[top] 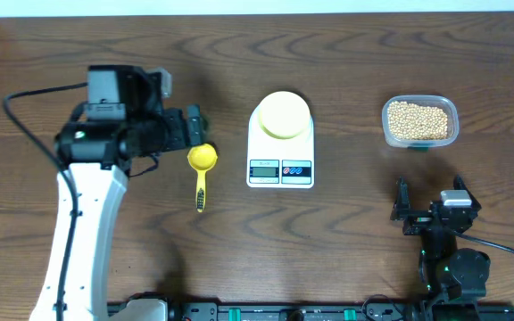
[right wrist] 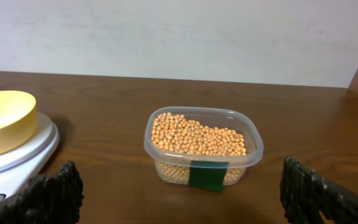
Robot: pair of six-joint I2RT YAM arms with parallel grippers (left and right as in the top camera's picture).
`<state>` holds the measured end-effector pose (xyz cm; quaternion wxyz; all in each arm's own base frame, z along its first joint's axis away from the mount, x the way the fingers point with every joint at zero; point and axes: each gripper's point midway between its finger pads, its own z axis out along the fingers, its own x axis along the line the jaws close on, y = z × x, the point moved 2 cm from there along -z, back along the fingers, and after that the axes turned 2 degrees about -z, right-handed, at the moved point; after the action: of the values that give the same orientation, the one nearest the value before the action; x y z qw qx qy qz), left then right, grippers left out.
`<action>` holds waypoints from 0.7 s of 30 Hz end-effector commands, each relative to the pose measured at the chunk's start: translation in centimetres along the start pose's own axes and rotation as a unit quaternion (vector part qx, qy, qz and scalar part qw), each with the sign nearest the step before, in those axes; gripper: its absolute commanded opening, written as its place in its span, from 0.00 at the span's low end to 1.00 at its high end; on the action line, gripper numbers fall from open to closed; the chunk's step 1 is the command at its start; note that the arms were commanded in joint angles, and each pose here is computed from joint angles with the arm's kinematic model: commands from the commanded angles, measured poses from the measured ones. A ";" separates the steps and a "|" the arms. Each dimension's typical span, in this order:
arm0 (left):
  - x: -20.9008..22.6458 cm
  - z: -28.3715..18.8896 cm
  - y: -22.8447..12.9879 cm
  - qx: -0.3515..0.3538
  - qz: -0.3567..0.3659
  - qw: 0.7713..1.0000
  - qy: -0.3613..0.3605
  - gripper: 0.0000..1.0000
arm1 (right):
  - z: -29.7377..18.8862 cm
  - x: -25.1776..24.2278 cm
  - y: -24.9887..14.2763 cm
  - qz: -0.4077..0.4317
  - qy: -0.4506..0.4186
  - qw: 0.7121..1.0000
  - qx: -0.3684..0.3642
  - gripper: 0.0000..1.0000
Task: Scoop item into bowl and weigh 50g on scale
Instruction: 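Raise the left gripper and move it toward the scale's front panel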
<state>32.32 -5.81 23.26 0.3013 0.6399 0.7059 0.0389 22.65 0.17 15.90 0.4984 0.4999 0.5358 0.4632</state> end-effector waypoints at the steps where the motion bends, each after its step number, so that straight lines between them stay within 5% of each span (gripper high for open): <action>1: -0.5 0.5 0.2 -0.001 0.013 0.999 0.035 0.99 | 0.0 -0.1 -0.1 -0.004 -0.002 1.000 0.000 0.99; 10: -5.1 2.7 -3.9 0.088 0.042 0.995 -0.020 0.99 | 0.0 -0.1 -0.1 -0.004 -0.002 1.000 0.000 0.99; 15: -3.6 4.5 -5.2 0.083 -0.067 0.987 0.121 0.99 | 0.0 -0.1 -0.1 -0.004 -0.002 1.000 0.000 0.99; 21: -6.1 5.9 -6.3 0.090 -0.029 0.989 0.113 0.99 | 0.0 -0.1 -0.1 -0.004 -0.002 1.000 0.000 0.99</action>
<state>29.14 -14.11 17.71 0.1620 0.6493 0.7430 0.0129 22.65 0.18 15.90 0.4984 0.4998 0.5360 0.4632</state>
